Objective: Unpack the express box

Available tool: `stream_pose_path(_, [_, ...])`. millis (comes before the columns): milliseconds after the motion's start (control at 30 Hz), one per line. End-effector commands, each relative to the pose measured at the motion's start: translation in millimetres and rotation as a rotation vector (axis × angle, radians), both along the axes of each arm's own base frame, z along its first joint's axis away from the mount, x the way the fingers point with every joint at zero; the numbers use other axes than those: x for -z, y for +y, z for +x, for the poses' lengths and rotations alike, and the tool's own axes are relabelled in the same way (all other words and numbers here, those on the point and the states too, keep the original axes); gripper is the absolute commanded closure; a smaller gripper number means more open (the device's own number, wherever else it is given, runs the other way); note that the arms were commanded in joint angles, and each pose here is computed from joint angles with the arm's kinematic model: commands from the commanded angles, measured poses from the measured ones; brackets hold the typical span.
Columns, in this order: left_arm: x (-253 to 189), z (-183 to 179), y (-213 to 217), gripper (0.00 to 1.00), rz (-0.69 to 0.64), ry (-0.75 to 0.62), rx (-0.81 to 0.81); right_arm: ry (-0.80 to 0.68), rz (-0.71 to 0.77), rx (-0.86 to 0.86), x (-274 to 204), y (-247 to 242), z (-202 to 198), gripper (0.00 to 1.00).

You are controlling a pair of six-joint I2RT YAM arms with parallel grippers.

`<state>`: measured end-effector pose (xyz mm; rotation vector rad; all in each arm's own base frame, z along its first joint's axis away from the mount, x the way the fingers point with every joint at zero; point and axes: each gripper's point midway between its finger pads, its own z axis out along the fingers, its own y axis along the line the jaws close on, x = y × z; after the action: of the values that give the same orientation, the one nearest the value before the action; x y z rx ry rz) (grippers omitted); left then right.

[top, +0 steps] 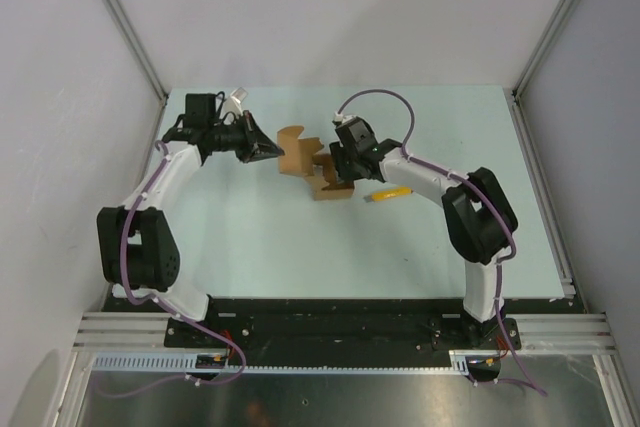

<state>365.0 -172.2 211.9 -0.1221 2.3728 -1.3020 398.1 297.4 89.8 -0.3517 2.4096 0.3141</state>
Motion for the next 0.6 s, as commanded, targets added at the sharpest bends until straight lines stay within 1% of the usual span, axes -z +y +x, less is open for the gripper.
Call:
stream_pose_path(0, [-31.2, -6.5, -4.3, 1.0, -0.05, -0.069, 0.041, -0.004, 0.045, 0.002, -5.7, 11.8, 9.6, 0.55])
stream_pose_path(33, [-25.1, -6.6, -4.1, 1.0, -0.047, -0.054, 0.041, 0.004, 0.044, -0.001, -1.4, 13.9, 9.7, 0.55])
stream_pose_path(133, [-0.9, -8.5, 0.8, 1.0, -0.016, -0.013, 0.026, -0.006, 0.047, 0.004, -8.9, 18.1, 13.6, 0.55])
stream_pose_path(300, [30.9, -11.5, 21.8, 1.0, 0.039, 0.036, -0.022, -0.058, 0.061, 0.021, -32.1, 23.4, 22.4, 0.53])
stream_pose_path(400, [43.0, -16.0, 29.0, 1.0, 0.057, 0.066, -0.035, -0.093, 0.043, 0.031, -44.9, 27.0, 25.4, 0.5])
stream_pose_path(433, [45.6, -17.5, 29.2, 1.0, 0.059, 0.076, -0.035, -0.099, 0.028, 0.029, -46.0, 28.2, 24.2, 0.46])
stream_pose_path(467, [48.5, -19.5, 29.9, 1.0, 0.065, 0.083, -0.035, -0.107, 0.016, 0.026, -48.0, 32.3, 21.6, 0.44])
stream_pose_path(500, [49.9, -19.9, 30.1, 1.0, 0.067, 0.087, -0.035, -0.128, 0.009, 0.03, -54.8, 33.9, 24.4, 0.43])
stream_pose_path(567, [50.4, -20.0, 30.1, 1.0, 0.068, 0.083, -0.031, -0.116, 0.01, 0.011, -52.7, 41.4, 20.1, 0.43])
